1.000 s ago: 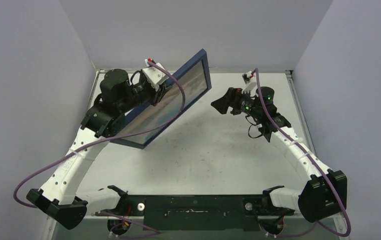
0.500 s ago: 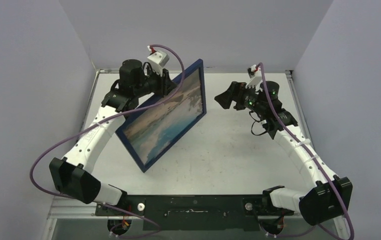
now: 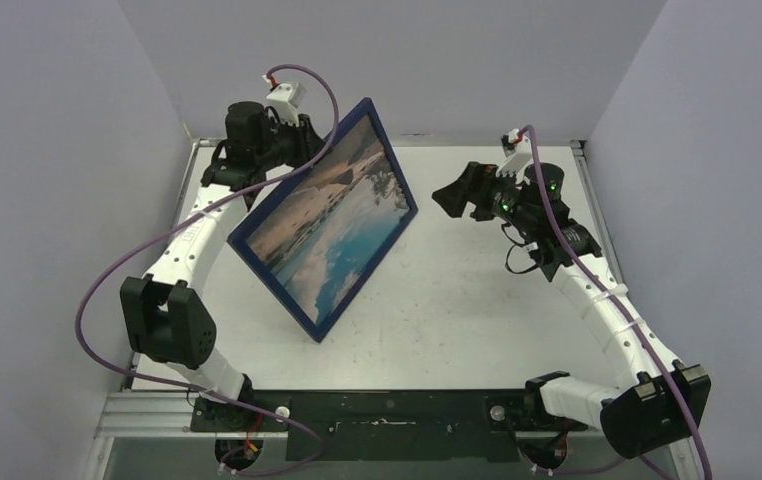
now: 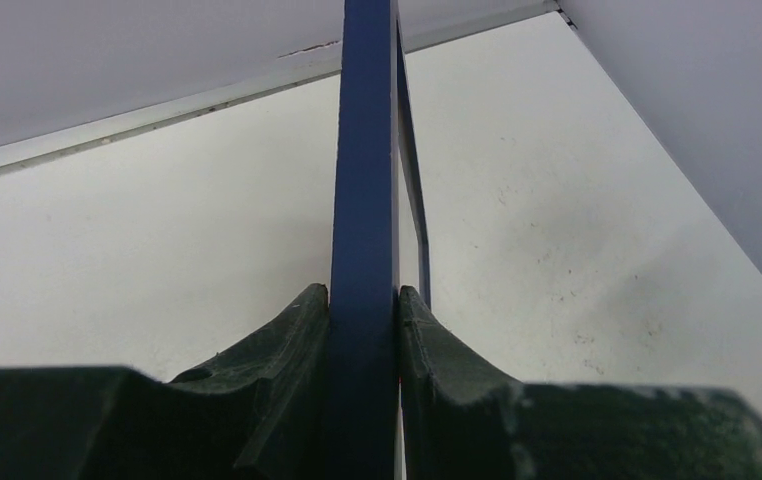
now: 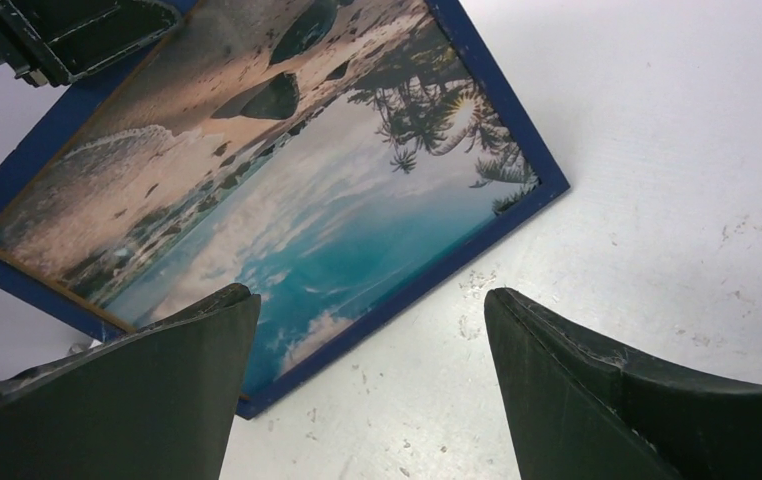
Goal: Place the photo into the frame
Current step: Turn over the photo frame at the center of the board, then reset both arms
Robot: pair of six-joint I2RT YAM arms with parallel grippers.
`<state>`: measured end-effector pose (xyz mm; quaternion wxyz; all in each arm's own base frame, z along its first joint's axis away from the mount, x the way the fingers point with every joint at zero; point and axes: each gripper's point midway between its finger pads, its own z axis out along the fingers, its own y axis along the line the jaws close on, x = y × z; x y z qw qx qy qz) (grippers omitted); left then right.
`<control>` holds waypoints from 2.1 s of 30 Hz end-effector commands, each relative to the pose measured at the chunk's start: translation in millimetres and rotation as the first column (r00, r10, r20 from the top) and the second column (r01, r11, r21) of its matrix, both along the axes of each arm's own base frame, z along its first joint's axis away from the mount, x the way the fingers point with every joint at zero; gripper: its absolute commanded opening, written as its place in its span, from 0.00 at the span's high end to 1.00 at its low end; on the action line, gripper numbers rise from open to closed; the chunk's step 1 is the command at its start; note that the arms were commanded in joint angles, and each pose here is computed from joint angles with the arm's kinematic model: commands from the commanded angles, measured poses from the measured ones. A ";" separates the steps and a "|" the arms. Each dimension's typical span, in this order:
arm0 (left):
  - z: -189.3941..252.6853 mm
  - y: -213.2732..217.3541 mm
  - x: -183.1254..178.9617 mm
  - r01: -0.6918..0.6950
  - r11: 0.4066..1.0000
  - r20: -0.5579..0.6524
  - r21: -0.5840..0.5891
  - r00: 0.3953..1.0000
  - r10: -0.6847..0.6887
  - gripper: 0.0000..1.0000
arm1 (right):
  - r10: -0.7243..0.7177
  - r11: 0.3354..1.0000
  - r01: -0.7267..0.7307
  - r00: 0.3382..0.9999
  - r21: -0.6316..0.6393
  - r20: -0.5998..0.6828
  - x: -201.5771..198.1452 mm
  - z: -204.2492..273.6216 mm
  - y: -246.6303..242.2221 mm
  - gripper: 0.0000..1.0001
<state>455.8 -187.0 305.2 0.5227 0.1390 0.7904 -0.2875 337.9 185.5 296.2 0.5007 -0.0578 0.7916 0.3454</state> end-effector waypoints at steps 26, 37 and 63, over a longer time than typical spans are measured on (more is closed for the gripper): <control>-231.8 46.4 -5.1 -0.191 0.967 -0.368 0.167 0.898 0.241 0.96 | -0.230 0.958 0.132 0.885 -0.255 -0.405 15.7 -156.7 -16.2 0.14; -240.7 60.1 -6.4 -0.217 0.947 -0.361 0.238 0.885 0.294 0.27 | -0.216 0.951 0.078 0.859 -0.298 -0.464 11.1 -201.0 -1.7 0.14; -172.9 190.4 -19.6 -0.345 0.913 -0.258 0.218 0.882 0.395 0.04 | -0.675 0.698 0.582 0.730 -0.417 -0.111 69.9 -157.3 -118.5 0.10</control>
